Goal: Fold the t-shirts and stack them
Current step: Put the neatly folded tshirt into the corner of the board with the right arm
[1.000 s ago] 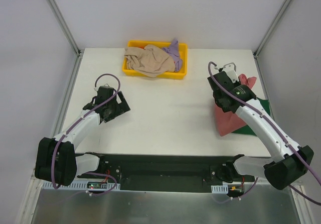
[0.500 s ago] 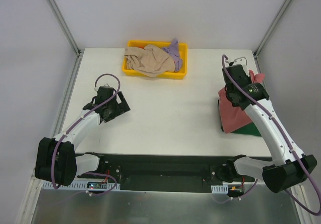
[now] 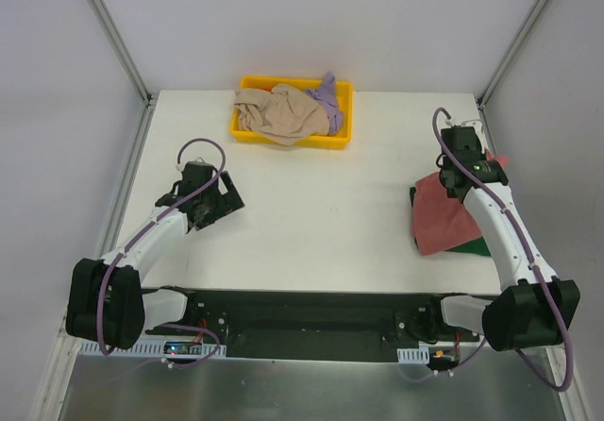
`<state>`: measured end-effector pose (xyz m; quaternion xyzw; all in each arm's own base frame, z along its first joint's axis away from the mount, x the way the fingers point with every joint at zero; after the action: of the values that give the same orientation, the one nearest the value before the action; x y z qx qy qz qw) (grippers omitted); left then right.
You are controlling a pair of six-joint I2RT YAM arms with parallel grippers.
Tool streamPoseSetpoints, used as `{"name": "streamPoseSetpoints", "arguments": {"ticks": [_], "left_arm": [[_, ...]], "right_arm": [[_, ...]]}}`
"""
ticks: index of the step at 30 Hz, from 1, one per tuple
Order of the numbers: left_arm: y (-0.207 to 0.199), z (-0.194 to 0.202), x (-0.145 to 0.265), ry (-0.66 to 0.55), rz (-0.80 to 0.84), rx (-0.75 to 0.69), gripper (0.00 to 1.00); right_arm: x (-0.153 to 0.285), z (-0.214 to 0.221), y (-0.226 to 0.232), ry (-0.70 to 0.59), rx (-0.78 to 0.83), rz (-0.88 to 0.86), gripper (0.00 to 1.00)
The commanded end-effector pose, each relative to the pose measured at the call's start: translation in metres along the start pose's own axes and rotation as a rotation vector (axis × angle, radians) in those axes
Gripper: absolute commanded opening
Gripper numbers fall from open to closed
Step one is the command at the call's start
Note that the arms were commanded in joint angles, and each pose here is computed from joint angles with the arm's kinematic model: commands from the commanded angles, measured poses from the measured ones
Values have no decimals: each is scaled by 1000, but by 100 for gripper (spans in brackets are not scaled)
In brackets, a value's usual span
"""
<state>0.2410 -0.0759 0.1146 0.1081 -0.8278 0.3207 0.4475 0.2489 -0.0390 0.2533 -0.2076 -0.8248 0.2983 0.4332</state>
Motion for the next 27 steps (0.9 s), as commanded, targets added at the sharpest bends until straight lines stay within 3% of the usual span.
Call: {"name": "streamPoseSetpoints", "arguments": {"ticks": [1, 8, 12, 13, 16, 18, 22, 27], "left_arm": [[5, -5, -1, -29, -23, -13, 99], [6, -6, -1, -34, -30, -13, 99], [7, -5, -2, -31, -35, -13, 99], [7, -5, -2, -33, -37, -12, 99], [7, -6, -1, -33, -38, -12, 99], [7, -7, -1, -36, -37, -12, 99], [5, -9, 1, -45, -35, -3, 99], [-7, -16, 8, -59, 13, 24, 99]], "right_arm": [[-29, -4, 0, -26, -97, -4, 0], [-75, 11, 2, 31, -198, 21, 0], [-95, 22, 3, 98, -261, 34, 9], [-98, 26, 3, 119, -269, 45, 18], [-103, 31, -2, 177, -306, 114, 82], [-102, 30, -10, 213, -321, 175, 97], [-93, 18, -22, 208, -353, 172, 96], [-60, 4, -19, 69, -483, -38, 96]]}}
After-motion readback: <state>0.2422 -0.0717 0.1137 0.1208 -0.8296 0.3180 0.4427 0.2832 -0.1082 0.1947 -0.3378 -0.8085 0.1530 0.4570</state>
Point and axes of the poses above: each gripper's point midway between its finger pads, its own x axis back along the fingers, its own y axis along the line the jaws close on, z = x × y, the point moved 6 cm from there along x, back along the fingers, and after that the axes turned 10 degrees about x, right-handed, at the moved point
